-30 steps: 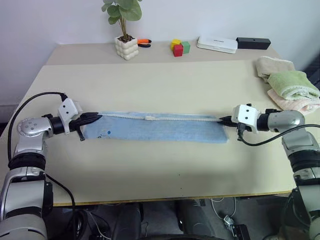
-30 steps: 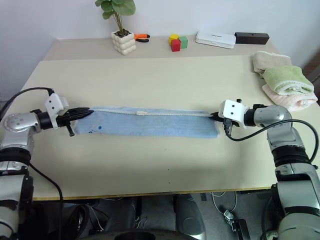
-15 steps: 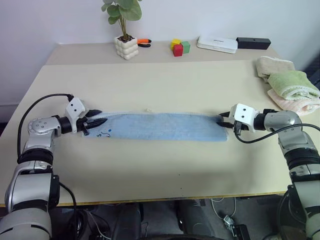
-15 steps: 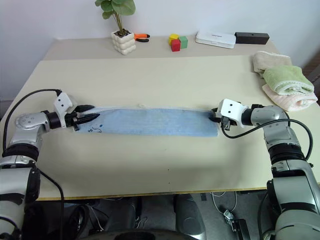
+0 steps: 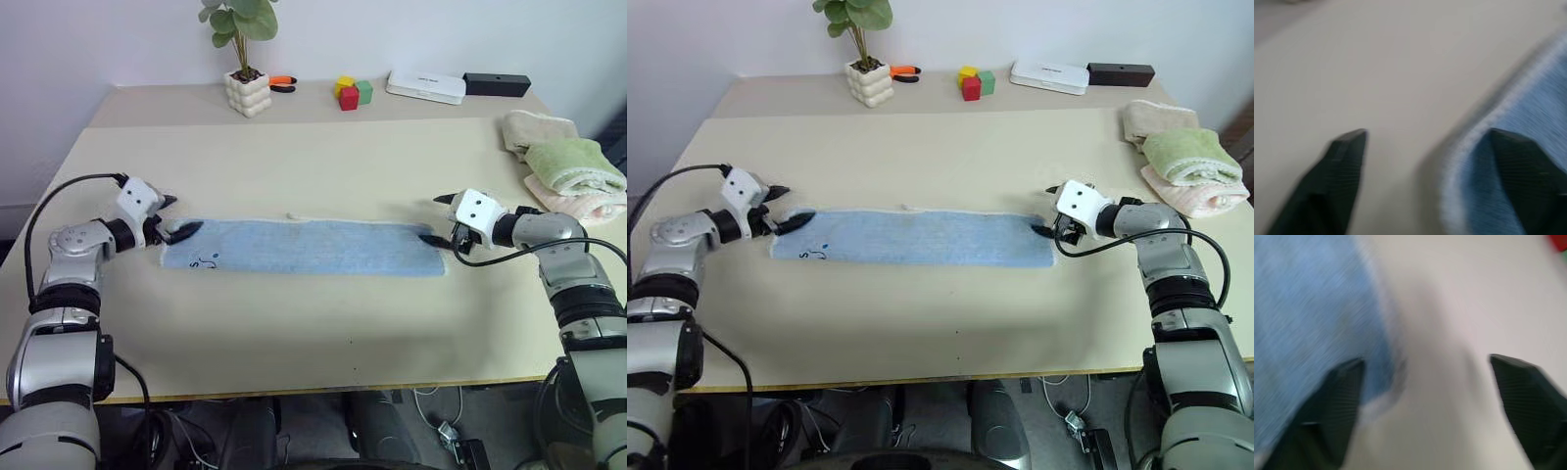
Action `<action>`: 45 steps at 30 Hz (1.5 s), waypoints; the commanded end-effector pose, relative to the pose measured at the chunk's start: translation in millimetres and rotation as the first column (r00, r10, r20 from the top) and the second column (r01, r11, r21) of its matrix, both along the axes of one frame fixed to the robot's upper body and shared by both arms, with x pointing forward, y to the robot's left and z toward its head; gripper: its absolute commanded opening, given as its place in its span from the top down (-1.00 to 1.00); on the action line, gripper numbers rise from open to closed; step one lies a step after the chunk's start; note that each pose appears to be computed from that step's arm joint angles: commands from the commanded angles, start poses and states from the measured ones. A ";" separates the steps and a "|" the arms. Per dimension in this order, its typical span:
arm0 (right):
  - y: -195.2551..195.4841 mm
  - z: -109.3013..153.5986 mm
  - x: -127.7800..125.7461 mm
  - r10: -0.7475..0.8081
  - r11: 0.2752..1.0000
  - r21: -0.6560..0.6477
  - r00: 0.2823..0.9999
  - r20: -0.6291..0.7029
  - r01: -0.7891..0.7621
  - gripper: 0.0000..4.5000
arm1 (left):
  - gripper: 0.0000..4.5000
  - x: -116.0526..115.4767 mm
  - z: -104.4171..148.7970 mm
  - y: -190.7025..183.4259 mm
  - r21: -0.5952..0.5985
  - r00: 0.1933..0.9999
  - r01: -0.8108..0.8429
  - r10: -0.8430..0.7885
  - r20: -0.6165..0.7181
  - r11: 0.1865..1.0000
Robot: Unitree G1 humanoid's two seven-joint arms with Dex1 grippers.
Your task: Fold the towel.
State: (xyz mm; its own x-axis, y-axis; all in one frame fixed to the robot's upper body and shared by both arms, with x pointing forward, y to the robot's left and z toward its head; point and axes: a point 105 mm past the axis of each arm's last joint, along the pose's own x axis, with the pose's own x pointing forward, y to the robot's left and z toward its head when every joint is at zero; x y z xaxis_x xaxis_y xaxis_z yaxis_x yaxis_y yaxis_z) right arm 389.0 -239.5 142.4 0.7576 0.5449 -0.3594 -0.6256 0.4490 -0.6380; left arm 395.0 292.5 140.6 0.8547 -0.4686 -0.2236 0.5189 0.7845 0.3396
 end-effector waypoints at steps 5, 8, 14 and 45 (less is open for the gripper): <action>11.9 56.0 3.1 -0.065 0.991 0.130 0.972 0.226 0.036 0.98 | 0.98 4.3 37.7 0.4 -0.122 0.991 -0.021 0.036 0.127 0.992; 39.9 68.8 -3.4 -0.114 0.946 0.322 0.958 0.262 0.025 1.00 | 1.00 7.5 55.1 -15.4 -0.209 0.982 -0.005 0.044 0.183 0.978; 88.1 63.6 -16.6 -0.289 0.750 0.650 0.945 0.153 0.124 1.00 | 1.00 -2.0 69.3 -76.6 -0.455 0.982 0.062 0.028 0.188 0.888; 43.5 -52.4 -29.4 -0.597 0.626 0.579 0.799 -0.074 0.522 0.76 | 0.62 -22.9 -31.9 -50.5 -0.427 0.967 -0.236 0.252 -0.019 0.873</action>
